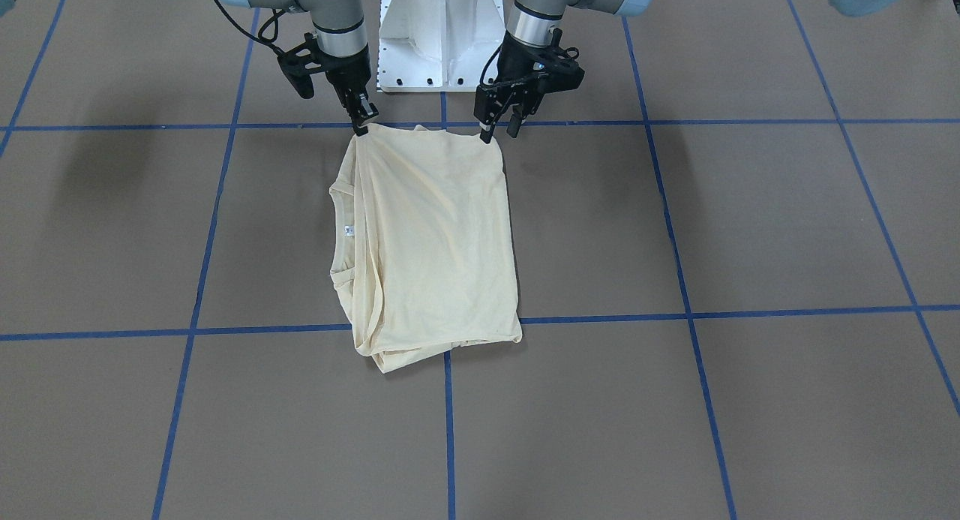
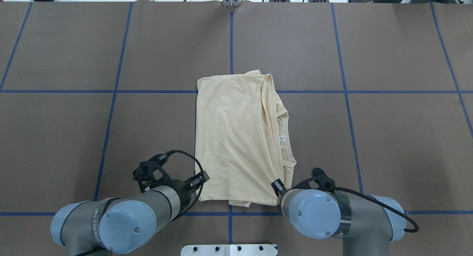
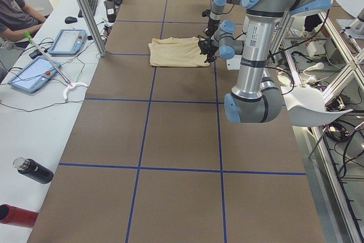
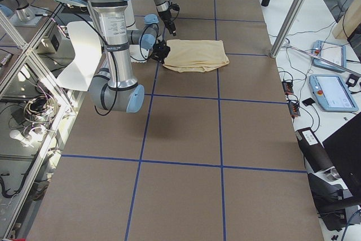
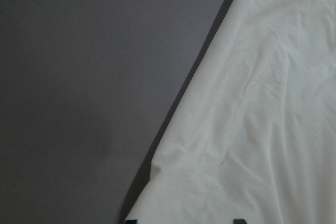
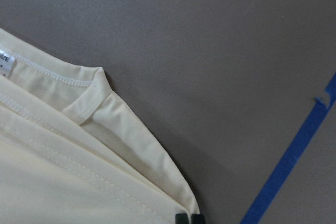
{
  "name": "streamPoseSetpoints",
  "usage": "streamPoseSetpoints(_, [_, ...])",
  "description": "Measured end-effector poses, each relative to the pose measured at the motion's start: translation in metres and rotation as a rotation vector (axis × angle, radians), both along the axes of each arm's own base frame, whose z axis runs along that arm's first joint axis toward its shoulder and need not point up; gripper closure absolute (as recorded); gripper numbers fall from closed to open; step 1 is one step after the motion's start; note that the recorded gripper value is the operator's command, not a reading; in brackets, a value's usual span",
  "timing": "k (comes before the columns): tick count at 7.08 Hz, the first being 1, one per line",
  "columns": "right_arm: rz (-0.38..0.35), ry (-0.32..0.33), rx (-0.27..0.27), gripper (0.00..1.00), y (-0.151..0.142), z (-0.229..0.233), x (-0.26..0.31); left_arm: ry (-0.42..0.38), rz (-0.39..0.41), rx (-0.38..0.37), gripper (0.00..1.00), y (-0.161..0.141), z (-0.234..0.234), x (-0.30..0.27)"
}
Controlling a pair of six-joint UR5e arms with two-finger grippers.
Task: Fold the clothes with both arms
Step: 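Move the left gripper to the shirt's near corner beside the right gripper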
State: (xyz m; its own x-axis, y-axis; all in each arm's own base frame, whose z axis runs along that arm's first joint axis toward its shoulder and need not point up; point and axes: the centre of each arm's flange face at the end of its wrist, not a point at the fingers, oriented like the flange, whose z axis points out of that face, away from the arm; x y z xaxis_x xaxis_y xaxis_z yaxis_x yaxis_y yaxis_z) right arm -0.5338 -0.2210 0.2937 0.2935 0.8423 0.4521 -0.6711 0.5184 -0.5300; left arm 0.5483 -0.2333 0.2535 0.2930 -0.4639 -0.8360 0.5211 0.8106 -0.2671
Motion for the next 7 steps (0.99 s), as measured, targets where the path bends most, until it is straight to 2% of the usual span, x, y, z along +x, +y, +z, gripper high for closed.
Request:
streamPoseSetpoints(2, [-0.002,0.0,0.0,1.0,0.0,0.0,0.0,-0.018,0.021,-0.008,0.41,0.012,0.008,0.013])
streamPoseSetpoints(4, [-0.002,0.001,0.0,1.0,0.0,0.0,0.0,-0.022,0.047,-0.009,0.43,0.026,0.008,0.024])
streamPoseSetpoints(7, [-0.002,0.003,0.0,1.0,0.0,0.001,0.001,-0.022,0.05,-0.009,0.5,0.028,0.007,0.032])
